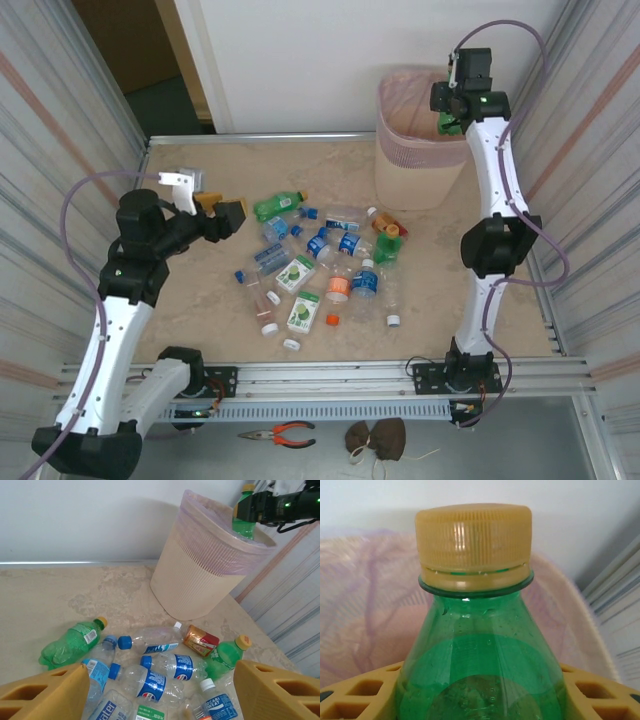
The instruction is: Put the plastic bottles in the bin
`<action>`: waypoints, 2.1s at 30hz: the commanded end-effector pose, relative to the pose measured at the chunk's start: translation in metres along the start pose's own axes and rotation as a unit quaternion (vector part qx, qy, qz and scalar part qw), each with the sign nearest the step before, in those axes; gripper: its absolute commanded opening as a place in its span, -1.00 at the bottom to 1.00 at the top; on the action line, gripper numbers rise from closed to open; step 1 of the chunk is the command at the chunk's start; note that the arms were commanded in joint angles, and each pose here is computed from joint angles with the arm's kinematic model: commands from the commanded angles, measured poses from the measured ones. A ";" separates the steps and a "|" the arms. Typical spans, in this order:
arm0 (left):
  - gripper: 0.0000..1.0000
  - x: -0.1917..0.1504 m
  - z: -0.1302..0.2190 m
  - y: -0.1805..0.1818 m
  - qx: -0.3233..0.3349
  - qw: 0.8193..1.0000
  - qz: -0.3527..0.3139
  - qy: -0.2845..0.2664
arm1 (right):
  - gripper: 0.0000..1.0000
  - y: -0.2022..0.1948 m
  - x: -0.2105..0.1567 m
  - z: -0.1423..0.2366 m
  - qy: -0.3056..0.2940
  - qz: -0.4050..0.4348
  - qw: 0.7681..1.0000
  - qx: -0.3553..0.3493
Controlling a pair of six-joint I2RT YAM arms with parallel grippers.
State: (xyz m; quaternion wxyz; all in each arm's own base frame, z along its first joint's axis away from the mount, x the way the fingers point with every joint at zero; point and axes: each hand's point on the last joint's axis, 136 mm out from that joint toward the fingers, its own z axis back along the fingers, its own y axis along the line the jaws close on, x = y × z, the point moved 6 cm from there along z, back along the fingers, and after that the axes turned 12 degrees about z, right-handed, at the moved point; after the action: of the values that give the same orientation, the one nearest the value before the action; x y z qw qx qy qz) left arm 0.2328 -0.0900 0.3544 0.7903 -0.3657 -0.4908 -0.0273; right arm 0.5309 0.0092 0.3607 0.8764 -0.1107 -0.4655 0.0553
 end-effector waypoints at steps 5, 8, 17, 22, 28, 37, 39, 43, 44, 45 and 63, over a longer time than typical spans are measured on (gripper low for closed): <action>0.51 -0.007 -0.010 0.007 -0.010 1.000 0.013 0.022 | -0.07 0.009 -0.038 -0.043 0.081 0.005 0.997 -0.008; 0.52 -0.008 -0.013 0.010 -0.007 1.000 0.015 0.026 | -0.05 0.015 -0.053 -0.059 0.106 0.008 0.994 -0.004; 0.52 -0.010 -0.019 0.016 -0.002 0.999 0.018 0.040 | 0.03 0.027 -0.094 -0.100 0.169 0.024 0.985 -0.002; 0.49 -0.014 -0.017 0.024 0.038 0.998 0.017 0.045 | 0.20 0.032 -0.109 -0.113 0.192 0.026 0.981 -0.002; 0.49 -0.019 -0.018 0.032 0.062 0.996 0.024 0.058 | 0.45 0.031 -0.101 -0.107 0.183 0.018 0.983 -0.002; 0.47 -0.036 -0.025 0.050 0.106 0.988 0.050 0.100 | 0.61 0.021 -0.060 -0.069 0.130 0.021 0.991 -0.013; 0.47 -0.042 -0.027 0.058 0.127 0.983 0.062 0.113 | 0.61 0.019 -0.049 -0.057 0.115 0.018 0.993 -0.013; 0.47 -0.054 -0.030 0.073 0.169 0.973 0.089 0.133 | 0.61 0.015 -0.031 -0.032 0.087 0.016 0.996 -0.015; 0.48 -0.058 -0.030 0.077 0.180 0.969 0.098 0.138 | 0.61 0.014 -0.026 -0.025 0.079 0.018 0.997 -0.016; 0.47 -0.061 -0.031 0.081 0.188 0.966 0.105 0.142 | 0.61 0.014 -0.022 -0.018 0.073 0.021 0.997 -0.017; 0.47 -0.153 -0.044 0.093 0.384 0.877 0.162 0.239 | 0.61 0.009 0.018 0.111 -0.014 0.026 0.999 -0.017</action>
State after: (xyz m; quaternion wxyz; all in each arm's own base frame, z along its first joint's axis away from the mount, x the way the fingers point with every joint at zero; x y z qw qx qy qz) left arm 0.2336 -0.1037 0.1850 0.9548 -0.1299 -0.2118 0.1631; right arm 0.4722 0.0398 0.4161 0.8706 -0.1298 -0.4694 0.0698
